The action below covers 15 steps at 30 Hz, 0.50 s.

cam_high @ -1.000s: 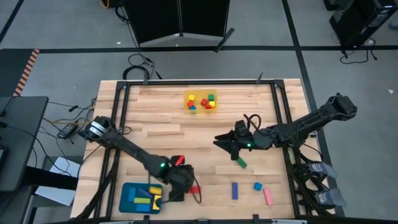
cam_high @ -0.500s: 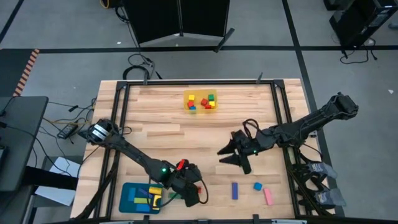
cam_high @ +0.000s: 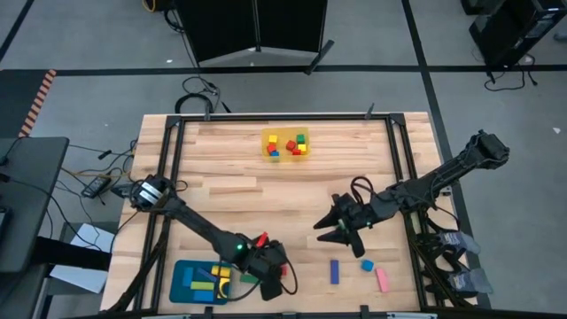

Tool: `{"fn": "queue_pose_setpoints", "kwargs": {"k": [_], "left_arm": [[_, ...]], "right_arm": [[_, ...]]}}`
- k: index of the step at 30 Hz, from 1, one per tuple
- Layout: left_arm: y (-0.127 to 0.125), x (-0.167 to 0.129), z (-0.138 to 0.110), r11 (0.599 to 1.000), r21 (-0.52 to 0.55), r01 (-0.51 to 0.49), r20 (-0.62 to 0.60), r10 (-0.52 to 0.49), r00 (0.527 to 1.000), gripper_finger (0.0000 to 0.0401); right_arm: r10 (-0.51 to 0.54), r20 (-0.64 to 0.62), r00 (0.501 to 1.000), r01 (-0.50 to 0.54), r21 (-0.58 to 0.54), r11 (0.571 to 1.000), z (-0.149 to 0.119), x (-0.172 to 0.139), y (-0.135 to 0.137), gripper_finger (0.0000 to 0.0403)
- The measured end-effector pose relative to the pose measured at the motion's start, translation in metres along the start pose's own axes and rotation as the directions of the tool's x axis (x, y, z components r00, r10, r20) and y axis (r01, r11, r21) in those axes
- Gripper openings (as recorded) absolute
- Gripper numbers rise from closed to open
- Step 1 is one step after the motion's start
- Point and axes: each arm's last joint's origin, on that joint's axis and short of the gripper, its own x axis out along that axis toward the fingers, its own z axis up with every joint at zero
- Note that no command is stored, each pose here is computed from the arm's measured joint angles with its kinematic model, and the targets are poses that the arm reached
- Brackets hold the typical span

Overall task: Sort blocks by size
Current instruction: Put the red rectangular block into the blue bin

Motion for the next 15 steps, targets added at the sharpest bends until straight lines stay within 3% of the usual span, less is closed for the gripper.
{"fn": "queue_pose_setpoints", "kwargs": {"k": [6,15], "left_arm": [[0.0077,-0.0003,-0.0054,0.991,0.115,-0.071,-0.057,0.078,0.995,0.0267],[0.0094,0.0016,-0.0059,0.973,0.217,-0.082,-0.057,0.096,0.994,0.0267]], "right_arm": [[-0.012,0.071,0.997,0.010,0.026,1.000,0.0050,-0.0002,0.0019,0.0200],[-0.005,0.070,0.998,0.001,0.057,0.998,0.0037,-0.0005,0.0043,0.0200]]}}
